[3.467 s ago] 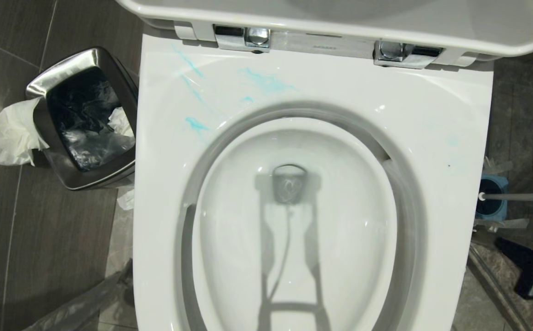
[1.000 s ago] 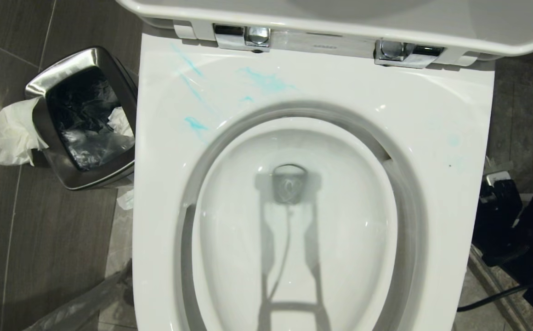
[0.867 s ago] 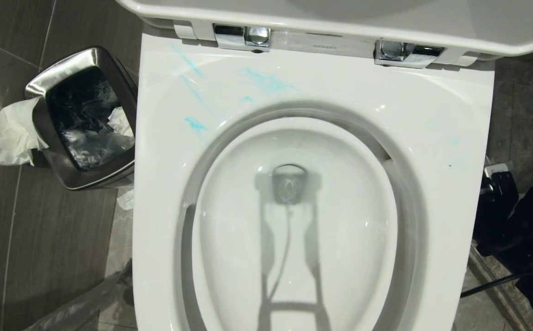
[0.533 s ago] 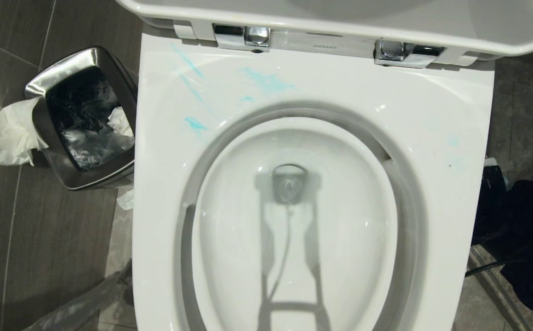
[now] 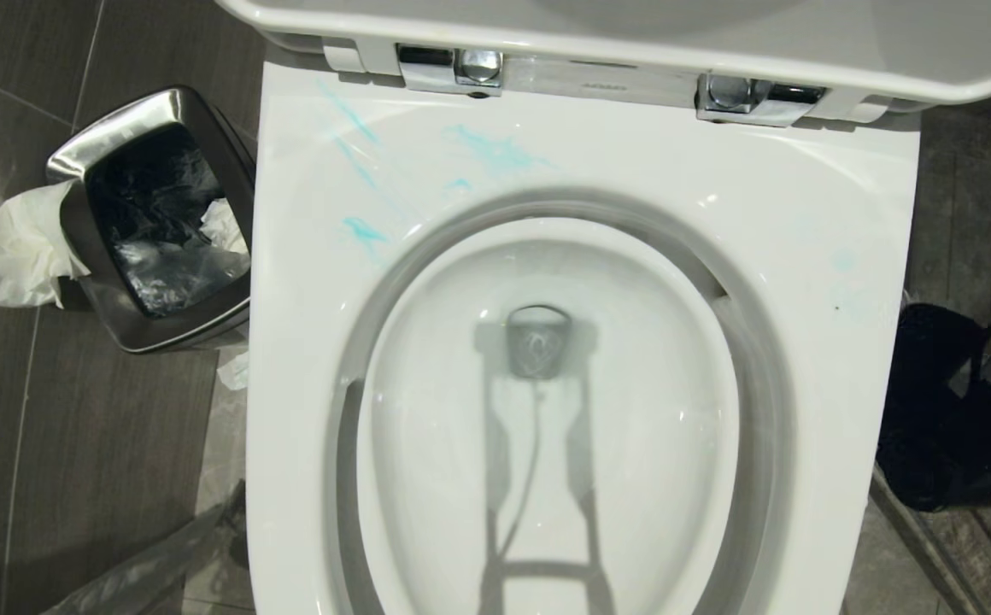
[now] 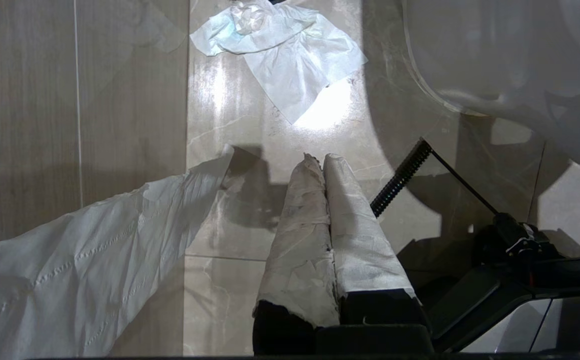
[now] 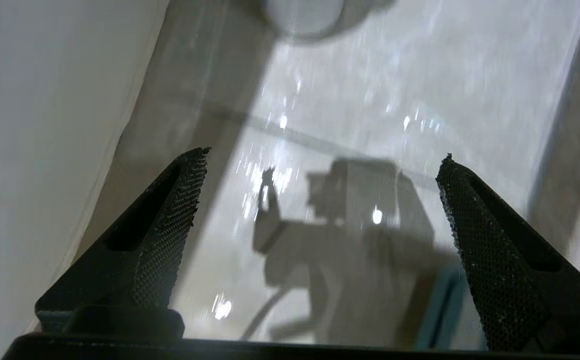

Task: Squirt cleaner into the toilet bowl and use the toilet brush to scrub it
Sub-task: Pour in the cleaning agent

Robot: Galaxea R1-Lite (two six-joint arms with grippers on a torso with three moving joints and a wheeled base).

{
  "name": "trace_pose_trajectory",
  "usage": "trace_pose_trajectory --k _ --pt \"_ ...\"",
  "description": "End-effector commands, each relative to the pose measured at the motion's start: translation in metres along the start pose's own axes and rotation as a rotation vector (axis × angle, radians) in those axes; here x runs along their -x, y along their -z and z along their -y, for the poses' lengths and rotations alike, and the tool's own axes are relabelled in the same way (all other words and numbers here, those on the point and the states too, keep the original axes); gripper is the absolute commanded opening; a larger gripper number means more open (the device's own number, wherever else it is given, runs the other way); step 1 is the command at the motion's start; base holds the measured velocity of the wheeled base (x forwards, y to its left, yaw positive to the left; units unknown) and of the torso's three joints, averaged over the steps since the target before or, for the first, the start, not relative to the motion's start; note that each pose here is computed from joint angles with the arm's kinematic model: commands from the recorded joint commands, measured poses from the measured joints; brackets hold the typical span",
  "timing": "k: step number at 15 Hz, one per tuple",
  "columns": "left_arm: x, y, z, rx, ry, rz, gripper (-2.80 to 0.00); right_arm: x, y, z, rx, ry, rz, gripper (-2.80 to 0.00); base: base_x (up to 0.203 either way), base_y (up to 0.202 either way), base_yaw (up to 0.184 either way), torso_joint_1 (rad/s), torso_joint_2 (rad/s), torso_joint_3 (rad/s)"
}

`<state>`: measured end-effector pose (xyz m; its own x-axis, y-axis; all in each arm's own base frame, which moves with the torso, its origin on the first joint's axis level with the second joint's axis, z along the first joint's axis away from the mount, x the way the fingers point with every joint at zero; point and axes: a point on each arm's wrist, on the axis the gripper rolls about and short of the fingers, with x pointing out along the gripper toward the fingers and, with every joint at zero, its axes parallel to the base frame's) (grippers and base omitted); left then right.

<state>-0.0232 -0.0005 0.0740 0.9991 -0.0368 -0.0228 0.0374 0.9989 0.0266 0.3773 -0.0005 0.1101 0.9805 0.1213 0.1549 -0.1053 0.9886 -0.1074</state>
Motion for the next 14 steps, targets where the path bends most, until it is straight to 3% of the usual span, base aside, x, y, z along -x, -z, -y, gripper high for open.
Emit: trace_pose_trajectory --k 1,7,12,14 --pt "0.000 0.000 0.000 0.000 0.000 -0.002 -2.80 -0.019 0.003 0.002 0.006 0.003 0.052 0.00 0.000 0.000 0.000 0.000 0.00 0.000" --pt "0.000 0.000 0.000 0.000 0.000 -0.002 -2.80 -0.041 -0.046 -0.005 0.016 -0.022 0.249 0.00 0.000 0.000 0.000 0.000 0.00 0.000" --pt "0.000 0.000 0.000 0.000 0.001 -0.002 -2.80 -0.050 -0.069 -0.017 0.017 -0.048 0.343 0.00 0.000 0.000 0.000 0.000 0.00 0.000" --pt "0.000 0.000 0.000 0.000 0.000 -0.002 -2.80 -0.053 -0.066 -0.017 0.019 -0.048 0.343 0.00 0.000 0.000 0.000 0.000 0.00 0.000"
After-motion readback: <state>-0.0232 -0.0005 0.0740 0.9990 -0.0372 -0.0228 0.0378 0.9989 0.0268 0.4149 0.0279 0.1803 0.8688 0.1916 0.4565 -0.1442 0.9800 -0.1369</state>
